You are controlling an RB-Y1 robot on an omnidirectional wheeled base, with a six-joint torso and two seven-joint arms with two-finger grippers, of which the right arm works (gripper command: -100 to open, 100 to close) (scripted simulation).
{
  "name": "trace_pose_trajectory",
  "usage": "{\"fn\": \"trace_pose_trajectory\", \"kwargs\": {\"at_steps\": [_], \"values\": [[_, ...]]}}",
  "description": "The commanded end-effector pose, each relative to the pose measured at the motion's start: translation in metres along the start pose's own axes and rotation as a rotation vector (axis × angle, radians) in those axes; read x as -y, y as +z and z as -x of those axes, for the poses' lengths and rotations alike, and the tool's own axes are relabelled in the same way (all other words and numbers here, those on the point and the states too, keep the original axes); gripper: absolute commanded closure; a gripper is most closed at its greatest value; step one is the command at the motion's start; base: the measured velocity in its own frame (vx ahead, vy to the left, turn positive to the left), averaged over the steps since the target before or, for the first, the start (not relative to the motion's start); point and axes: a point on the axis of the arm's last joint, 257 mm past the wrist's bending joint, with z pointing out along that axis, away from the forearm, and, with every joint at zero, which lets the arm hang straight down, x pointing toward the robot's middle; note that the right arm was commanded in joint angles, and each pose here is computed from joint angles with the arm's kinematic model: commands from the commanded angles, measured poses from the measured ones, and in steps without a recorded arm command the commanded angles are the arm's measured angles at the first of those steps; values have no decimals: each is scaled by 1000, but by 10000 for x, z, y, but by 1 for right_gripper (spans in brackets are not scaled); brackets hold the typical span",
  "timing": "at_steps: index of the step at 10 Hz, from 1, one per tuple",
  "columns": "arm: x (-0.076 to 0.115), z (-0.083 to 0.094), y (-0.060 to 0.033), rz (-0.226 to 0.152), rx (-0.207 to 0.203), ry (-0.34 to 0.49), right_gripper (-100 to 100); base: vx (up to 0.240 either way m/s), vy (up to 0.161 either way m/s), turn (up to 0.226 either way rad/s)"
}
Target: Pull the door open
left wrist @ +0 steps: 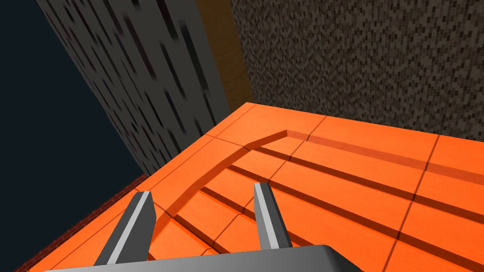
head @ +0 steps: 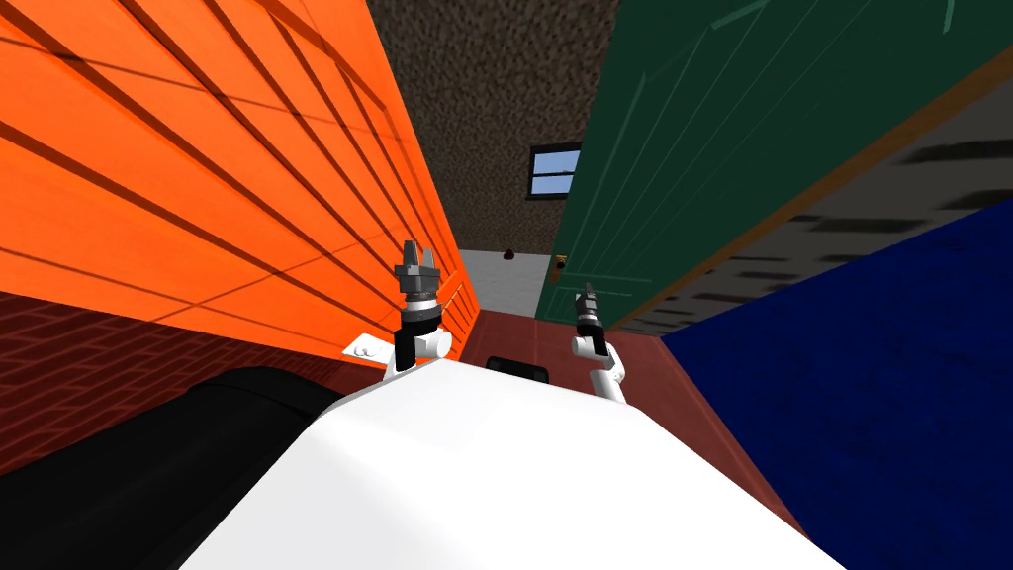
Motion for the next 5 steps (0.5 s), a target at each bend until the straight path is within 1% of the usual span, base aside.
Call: {"fn": "trace_pose_trajectory", "kwargs": {"at_steps": [1, 3, 5], "values": [[92, -6, 20, -22, 0, 4, -100, 82, 16, 27], [205, -20, 45, -48, 0, 10, -100, 99, -11, 28], [302, -36, 63, -71, 0, 16, -100, 92, 6, 26]]}}
